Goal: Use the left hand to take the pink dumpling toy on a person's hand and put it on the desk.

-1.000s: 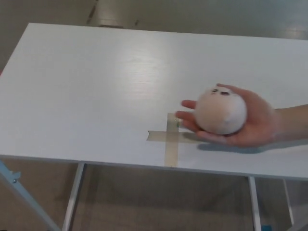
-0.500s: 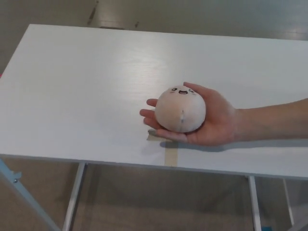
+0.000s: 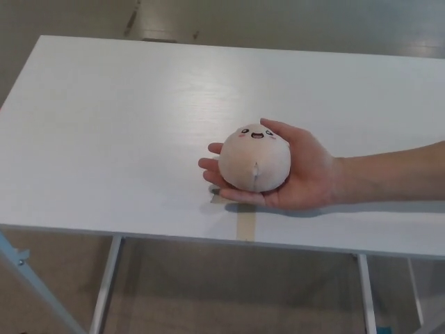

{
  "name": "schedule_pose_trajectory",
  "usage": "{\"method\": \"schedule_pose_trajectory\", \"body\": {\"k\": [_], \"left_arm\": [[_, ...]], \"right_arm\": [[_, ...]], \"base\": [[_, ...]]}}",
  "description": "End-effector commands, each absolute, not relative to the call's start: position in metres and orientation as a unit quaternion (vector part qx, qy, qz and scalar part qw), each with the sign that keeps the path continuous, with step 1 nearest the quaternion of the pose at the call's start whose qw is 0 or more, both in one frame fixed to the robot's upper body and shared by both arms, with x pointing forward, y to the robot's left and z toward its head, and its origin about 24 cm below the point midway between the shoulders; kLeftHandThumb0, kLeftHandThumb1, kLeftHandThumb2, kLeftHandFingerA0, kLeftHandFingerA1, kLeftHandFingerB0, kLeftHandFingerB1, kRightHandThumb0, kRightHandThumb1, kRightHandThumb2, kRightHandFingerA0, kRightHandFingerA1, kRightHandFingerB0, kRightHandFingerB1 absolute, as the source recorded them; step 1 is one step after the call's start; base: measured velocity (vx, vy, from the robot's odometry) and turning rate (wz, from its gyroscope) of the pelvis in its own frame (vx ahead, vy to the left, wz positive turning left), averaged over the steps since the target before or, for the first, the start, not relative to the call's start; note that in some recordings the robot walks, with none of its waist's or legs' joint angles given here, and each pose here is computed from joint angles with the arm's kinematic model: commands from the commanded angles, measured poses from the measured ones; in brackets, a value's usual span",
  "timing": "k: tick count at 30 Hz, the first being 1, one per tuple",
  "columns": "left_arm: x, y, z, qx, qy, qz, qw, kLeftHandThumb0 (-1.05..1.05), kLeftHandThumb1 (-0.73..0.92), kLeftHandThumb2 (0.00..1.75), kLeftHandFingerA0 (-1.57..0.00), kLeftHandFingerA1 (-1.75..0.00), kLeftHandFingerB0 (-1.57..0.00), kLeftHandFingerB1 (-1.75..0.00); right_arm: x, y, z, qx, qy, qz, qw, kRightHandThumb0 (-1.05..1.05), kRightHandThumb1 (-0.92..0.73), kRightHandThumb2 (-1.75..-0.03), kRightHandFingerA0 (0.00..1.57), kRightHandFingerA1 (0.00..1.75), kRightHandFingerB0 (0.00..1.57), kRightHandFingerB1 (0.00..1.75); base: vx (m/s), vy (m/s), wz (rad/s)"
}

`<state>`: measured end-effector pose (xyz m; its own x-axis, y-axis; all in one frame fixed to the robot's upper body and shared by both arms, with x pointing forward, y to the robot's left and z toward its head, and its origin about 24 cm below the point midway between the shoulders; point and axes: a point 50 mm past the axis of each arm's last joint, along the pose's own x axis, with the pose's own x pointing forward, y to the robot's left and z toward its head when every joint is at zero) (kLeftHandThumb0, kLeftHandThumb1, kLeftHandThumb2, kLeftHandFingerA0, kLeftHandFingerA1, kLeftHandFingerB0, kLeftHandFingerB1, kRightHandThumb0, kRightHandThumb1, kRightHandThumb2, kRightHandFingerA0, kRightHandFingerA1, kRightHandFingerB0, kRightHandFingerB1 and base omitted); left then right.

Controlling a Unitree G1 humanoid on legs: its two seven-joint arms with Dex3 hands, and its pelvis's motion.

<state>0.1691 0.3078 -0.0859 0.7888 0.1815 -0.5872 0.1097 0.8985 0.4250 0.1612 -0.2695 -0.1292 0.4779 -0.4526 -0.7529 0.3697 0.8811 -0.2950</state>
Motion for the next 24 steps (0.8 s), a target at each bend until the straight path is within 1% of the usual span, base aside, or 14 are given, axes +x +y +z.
{"method": "schedule_pose_trajectory", "body": {"k": [1, 2, 4, 6, 7, 8, 12, 13, 14, 15, 19, 20, 22, 24], "left_arm": [[0.154, 0.284, -0.035, 0.206, 0.204, -0.211, 0.933, -0.48, 0.41, 0.68, -0.48, -0.48, -0.37, -0.43], [0.152, 0.281, -0.029, 0.205, 0.198, -0.225, 0.932, -0.48, 0.41, 0.68, -0.48, -0.48, -0.37, -0.43], [0.139, 0.264, 0.011, 0.213, 0.148, -0.308, 0.915, -0.46, 0.41, 0.67, -0.45, -0.47, -0.38, -0.42], [0.136, 0.259, 0.027, 0.211, 0.129, -0.337, 0.909, -0.46, 0.41, 0.67, -0.44, -0.47, -0.38, -0.43], [0.134, 0.253, 0.045, 0.207, 0.106, -0.368, 0.900, -0.39, 0.47, 0.54, -0.48, -0.40, -0.41, -0.35], [0.131, 0.246, 0.076, 0.199, 0.069, -0.409, 0.888, -0.38, 0.47, 0.54, -0.46, -0.40, -0.41, -0.35], [0.125, 0.233, 0.128, 0.189, -0.004, -0.456, 0.870, -0.36, 0.45, 0.54, -0.46, -0.40, -0.43, -0.35], [0.123, 0.228, 0.153, 0.183, -0.046, -0.471, 0.862, -0.35, 0.45, 0.54, -0.46, -0.41, -0.44, -0.36], [0.123, 0.228, 0.153, 0.183, -0.046, -0.471, 0.862, -0.35, 0.45, 0.54, -0.46, -0.41, -0.44, -0.36], [0.120, 0.222, 0.178, 0.180, -0.093, -0.484, 0.851, -0.36, 0.44, 0.54, -0.47, -0.42, -0.45, -0.36], [0.119, 0.215, 0.210, 0.194, -0.173, -0.488, 0.833, -0.38, 0.44, 0.54, -0.46, -0.42, -0.43, -0.36], [0.120, 0.214, 0.224, 0.207, -0.205, -0.482, 0.827, -0.46, 0.38, 0.65, -0.39, -0.47, -0.34, -0.42], [0.120, 0.212, 0.242, 0.223, -0.250, -0.463, 0.821, -0.47, 0.39, 0.65, -0.37, -0.47, -0.28, -0.40], [0.119, 0.210, 0.258, 0.233, -0.294, -0.441, 0.815, -0.47, 0.39, 0.65, -0.37, -0.47, -0.27, -0.39]], "right_arm": [[0.154, -0.276, -0.130, -0.051, 0.462, -0.240, 0.852, -0.15, -0.64, -0.58, 0.74, 0.51, 0.48, 0.41], [0.154, -0.276, -0.130, -0.051, 0.462, -0.240, 0.852, -0.15, -0.64, -0.58, 0.74, 0.51, 0.48, 0.41], [0.155, -0.276, -0.130, -0.054, 0.460, -0.239, 0.854, -0.15, -0.64, -0.58, 0.74, 0.51, 0.48, 0.41], [0.156, -0.276, -0.129, -0.056, 0.459, -0.238, 0.854, -0.15, -0.64, -0.58, 0.74, 0.51, 0.48, 0.41], [0.157, -0.276, -0.129, -0.057, 0.458, -0.238, 0.854, -0.15, -0.64, -0.58, 0.74, 0.51, 0.48, 0.41], [0.158, -0.275, -0.129, -0.056, 0.457, -0.237, 0.855, -0.15, -0.64, -0.58, 0.74, 0.51, 0.48, 0.41], [0.159, -0.275, -0.128, -0.053, 0.454, -0.237, 0.857, -0.15, -0.64, -0.58, 0.74, 0.51, 0.49, 0.41], [0.160, -0.276, -0.128, -0.052, 0.454, -0.237, 0.857, -0.15, -0.65, -0.58, 0.74, 0.51, 0.48, 0.41], [0.160, -0.276, -0.128, -0.052, 0.454, -0.237, 0.857, -0.15, -0.65, -0.58, 0.74, 0.51, 0.48, 0.41], [0.160, -0.276, -0.128, -0.052, 0.455, -0.236, 0.857, -0.15, -0.64, -0.58, 0.74, 0.51, 0.49, 0.41], [0.161, -0.275, -0.127, -0.055, 0.455, -0.235, 0.857, -0.14, -0.65, -0.58, 0.74, 0.51, 0.48, 0.41], [0.162, -0.276, -0.127, -0.055, 0.454, -0.235, 0.858, -0.14, -0.65, -0.58, 0.74, 0.51, 0.49, 0.41], [0.162, -0.276, -0.127, -0.056, 0.455, -0.234, 0.858, -0.14, -0.65, -0.58, 0.74, 0.51, 0.49, 0.41], [0.162, -0.276, -0.127, -0.058, 0.454, -0.233, 0.858, -0.14, -0.65, -0.58, 0.75, 0.51, 0.49, 0.41]], "base": [[0.00, 0.000, 0.00], [0.00, 0.000, 0.00], [0.00, 0.000, 0.00], [0.00, 0.000, 0.00], [0.00, 0.000, 0.00], [0.00, 0.000, 0.00], [0.00, 0.000, 0.00], [0.00, 0.000, 0.00], [0.00, 0.000, 0.00], [0.00, 0.000, 0.00], [0.00, 0.000, 0.00], [0.00, 0.000, 0.00], [0.00, 0.000, 0.00], [0.00, 0.000, 0.00]]}}
